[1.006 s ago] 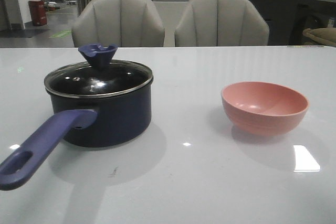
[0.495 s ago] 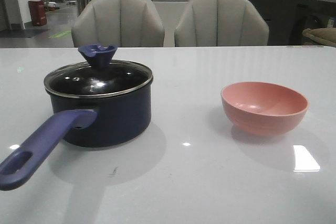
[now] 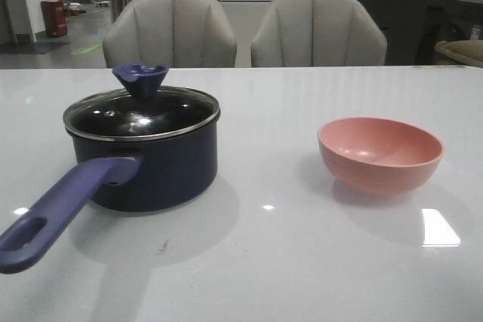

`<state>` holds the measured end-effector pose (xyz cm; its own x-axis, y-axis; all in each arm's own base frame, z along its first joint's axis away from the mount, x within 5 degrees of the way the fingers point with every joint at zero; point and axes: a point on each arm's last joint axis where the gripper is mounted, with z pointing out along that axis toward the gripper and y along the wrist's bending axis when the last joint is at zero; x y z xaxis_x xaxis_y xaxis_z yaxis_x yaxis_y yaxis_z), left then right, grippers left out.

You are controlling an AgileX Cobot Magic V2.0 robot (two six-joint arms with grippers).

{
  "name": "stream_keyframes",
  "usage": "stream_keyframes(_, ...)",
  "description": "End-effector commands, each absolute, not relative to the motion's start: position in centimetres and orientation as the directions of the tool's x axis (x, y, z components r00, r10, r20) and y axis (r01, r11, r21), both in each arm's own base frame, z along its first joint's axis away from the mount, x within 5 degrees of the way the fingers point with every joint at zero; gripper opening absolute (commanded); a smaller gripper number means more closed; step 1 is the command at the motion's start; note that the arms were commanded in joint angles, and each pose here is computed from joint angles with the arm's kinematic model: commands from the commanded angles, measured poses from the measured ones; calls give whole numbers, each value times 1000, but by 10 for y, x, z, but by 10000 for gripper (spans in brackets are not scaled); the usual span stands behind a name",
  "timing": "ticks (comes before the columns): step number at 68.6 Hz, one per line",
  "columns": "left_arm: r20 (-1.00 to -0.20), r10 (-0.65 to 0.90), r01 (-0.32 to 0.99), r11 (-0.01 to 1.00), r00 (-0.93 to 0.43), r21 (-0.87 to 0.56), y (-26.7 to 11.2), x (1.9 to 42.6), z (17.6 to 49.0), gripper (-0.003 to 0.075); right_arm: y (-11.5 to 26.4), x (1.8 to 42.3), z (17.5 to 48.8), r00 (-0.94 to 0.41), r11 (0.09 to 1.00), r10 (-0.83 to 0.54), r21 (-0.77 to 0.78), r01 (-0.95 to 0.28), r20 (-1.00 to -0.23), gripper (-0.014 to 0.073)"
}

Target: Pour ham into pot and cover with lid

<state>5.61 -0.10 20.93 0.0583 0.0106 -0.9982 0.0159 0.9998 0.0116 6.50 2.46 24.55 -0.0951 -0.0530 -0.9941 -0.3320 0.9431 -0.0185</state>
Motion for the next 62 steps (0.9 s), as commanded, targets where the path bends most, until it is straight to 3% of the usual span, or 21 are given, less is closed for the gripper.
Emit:
stream_keyframes(1, -990, 8, 8, 1000, 139, 9, 0, 55, 211, 119, 22, 66, 260, -12, 952, -30, -25, -306, -999, 150)
stream_keyframes(34, -990, 8, 8, 1000, 139, 9, 0, 55, 211, 119, 22, 66, 256, -24, 951, -46, -37, -306, -999, 150)
stream_keyframes(41, -990, 8, 8, 1000, 139, 9, 0, 55, 211, 119, 19, 68, 252, 2, 963, -72, -70, -261, -997, 150)
stream_keyframes(50, -990, 8, 8, 1000, 139, 9, 0, 55, 211, 119, 12, 64, 241, 45, 981, -50, -57, -187, -998, 150)
stream_keyframes(62, -990, 8, 8, 1000, 139, 9, 0, 55, 211, 119, 11, 58, 216, 73, 983, -23, -35, -179, -997, 150)
